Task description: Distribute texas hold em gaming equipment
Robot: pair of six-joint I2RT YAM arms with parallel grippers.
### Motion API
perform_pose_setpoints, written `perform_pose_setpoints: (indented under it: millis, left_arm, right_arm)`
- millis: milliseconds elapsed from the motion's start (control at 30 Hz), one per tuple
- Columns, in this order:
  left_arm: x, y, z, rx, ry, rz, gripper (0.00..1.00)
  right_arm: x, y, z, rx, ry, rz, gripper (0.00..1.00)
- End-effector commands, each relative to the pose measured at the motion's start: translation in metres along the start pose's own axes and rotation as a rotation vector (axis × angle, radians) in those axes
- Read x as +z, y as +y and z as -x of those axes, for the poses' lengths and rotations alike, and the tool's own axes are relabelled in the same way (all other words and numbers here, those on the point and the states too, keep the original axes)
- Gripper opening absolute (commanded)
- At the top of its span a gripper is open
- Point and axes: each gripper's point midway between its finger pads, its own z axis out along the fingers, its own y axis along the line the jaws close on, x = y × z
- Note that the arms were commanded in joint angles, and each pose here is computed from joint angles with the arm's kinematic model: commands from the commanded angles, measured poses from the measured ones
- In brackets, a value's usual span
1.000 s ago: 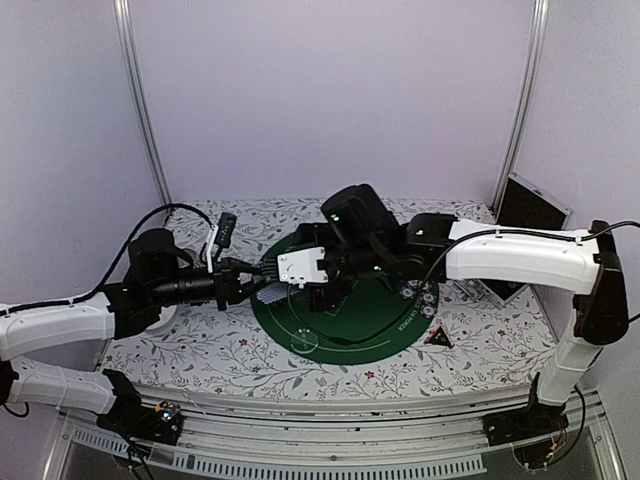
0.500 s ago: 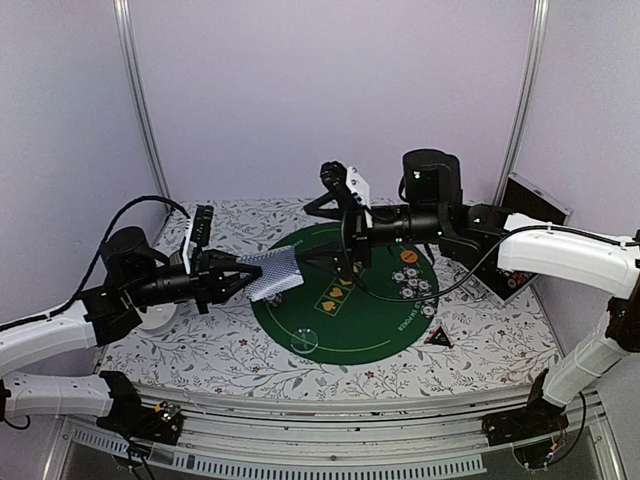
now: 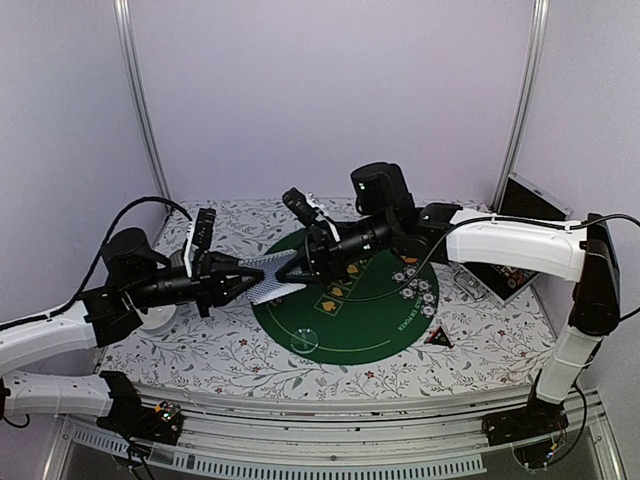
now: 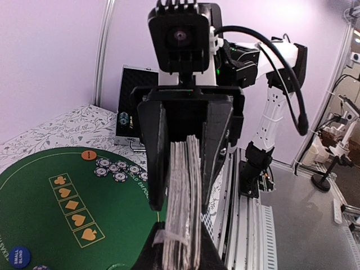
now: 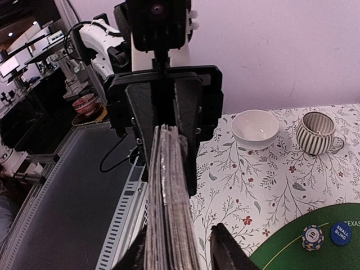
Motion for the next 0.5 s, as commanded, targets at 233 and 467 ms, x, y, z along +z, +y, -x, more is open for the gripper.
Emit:
perform_pose_setpoints:
  millis: [233,467]
  left_arm:
    - [-0.002,0.014,0.008,0.102,-0.015,0.116,0.38]
    - [-0.006,0.038,0.005,0.545,0.226,0.374,0.98]
  right_arm:
    - [-0.005,-0.011,-0.006,0.158,0.057,0.064,0.01]
    - [-0.030,-0.051,-0.009,0.406,0.068,-0.113,0.01]
